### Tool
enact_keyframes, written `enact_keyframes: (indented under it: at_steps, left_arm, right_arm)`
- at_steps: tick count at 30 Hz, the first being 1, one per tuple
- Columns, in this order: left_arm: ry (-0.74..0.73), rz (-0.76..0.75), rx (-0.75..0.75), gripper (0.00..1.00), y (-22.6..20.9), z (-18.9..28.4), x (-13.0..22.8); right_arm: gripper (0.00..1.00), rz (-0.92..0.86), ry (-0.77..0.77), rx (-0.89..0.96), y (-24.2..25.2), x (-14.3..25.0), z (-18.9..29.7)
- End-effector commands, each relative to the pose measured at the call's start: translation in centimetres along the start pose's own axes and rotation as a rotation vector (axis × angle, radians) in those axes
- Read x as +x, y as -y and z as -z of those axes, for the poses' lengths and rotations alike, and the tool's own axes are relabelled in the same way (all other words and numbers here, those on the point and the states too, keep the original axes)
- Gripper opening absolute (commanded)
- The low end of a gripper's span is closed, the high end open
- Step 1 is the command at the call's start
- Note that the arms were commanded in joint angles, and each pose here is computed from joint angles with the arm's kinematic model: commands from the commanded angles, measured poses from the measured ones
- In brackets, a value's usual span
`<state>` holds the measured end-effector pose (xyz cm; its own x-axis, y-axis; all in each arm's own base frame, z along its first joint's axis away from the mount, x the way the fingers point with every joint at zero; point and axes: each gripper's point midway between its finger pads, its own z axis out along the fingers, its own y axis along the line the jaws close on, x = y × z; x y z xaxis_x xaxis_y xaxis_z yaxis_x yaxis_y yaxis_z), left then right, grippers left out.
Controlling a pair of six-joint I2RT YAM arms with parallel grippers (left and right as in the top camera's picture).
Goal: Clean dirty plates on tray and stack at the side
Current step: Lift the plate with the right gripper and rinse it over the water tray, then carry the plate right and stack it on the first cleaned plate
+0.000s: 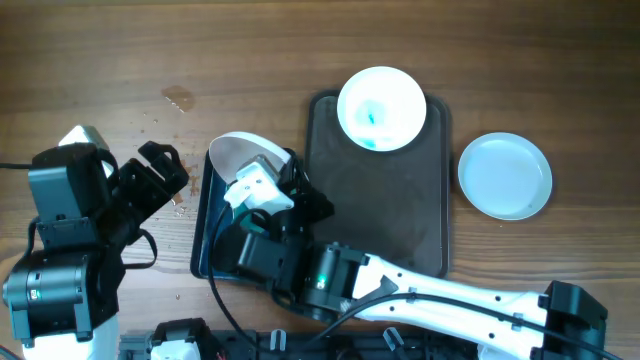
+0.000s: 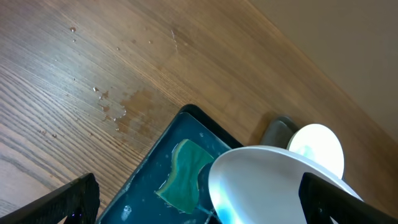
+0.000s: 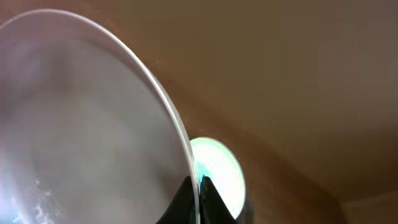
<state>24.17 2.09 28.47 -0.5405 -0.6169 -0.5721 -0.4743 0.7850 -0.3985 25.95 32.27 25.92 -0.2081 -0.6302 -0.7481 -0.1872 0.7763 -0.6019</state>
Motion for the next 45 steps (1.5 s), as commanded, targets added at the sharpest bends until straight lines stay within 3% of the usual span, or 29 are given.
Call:
enact_keyframes:
  at_steps: [1,27,30,32,36,39,42,43,45]
  left_arm:
    - [0.021,0.000,-0.002,1.00,0.0,0.4,-0.5]
    - [0.021,0.000,-0.001,1.00,0.0,0.4,-0.5]
    - [0.021,0.000,-0.001,1.00,0.0,0.4,-0.5]
    - [0.021,0.000,-0.002,1.00,0.0,0.4,-0.5]
    - [0.021,0.000,-0.001,1.00,0.0,0.4,-0.5]
    - [0.020,0.000,-0.002,1.00,0.0,0.4,-0.5]
    - [0.020,0.000,-0.001,1.00,0.0,0.4,-0.5]
    - [0.020,0.000,-0.002,1.00,0.0,0.4,-0.5]
    - [0.020,0.000,-0.002,1.00,0.0,0.4,-0.5]
  right_arm:
    - [0.04,-0.006,0.047,0.111,3.0,-2.0,1.2]
    - [0.04,0.031,0.065,0.106,2.7,-2.6,1.8]
    - [0.04,-0.088,0.046,0.120,3.5,-2.1,0.6]
    - [0.04,-0.223,-0.014,0.030,3.0,-0.7,-1.9]
    - [0.04,-0.502,-0.317,-0.571,-2.0,3.4,-6.1]
    - [0.04,-0.694,-0.327,-0.852,1.3,2.2,-6.2]
    - [0.04,-0.915,-0.291,-0.848,9.6,2.6,-7.2]
    - [0.04,-1.053,-0.333,-0.705,15.0,5.6,-8.4]
    - [0.04,-1.155,-0.422,-0.536,19.8,10.6,-9.3]
